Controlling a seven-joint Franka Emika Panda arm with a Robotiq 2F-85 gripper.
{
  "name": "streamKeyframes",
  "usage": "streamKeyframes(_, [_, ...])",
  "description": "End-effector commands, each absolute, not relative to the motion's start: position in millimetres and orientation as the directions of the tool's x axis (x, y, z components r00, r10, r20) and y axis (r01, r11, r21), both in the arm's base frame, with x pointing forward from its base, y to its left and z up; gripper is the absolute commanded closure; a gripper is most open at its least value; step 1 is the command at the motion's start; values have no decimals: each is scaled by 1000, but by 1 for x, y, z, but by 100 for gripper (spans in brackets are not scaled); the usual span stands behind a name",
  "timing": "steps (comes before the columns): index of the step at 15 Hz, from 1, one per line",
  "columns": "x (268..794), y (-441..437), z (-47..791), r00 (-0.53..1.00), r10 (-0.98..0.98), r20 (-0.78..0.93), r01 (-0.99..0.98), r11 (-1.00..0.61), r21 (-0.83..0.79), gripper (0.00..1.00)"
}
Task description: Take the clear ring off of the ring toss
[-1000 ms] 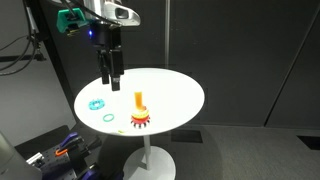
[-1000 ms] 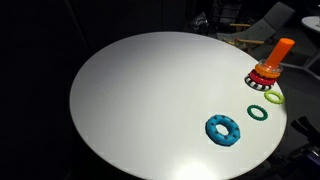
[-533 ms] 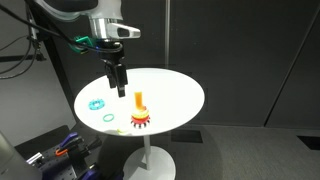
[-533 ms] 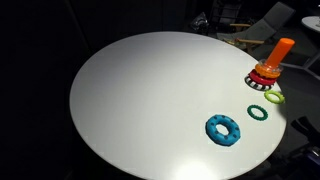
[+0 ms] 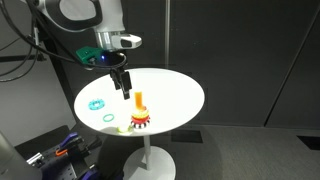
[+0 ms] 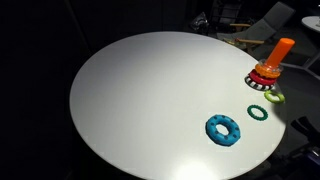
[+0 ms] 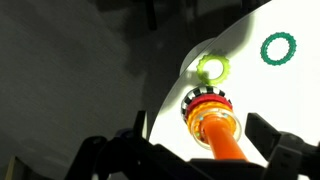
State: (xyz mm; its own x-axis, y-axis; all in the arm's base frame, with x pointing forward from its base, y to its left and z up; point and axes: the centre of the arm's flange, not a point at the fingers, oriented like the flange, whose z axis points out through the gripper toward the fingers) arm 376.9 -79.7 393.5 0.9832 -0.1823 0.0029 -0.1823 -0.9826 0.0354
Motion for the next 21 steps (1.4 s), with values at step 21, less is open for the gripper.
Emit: streamKeyframes(21, [385, -60, 296, 947, -284, 153, -276, -959, -68, 0])
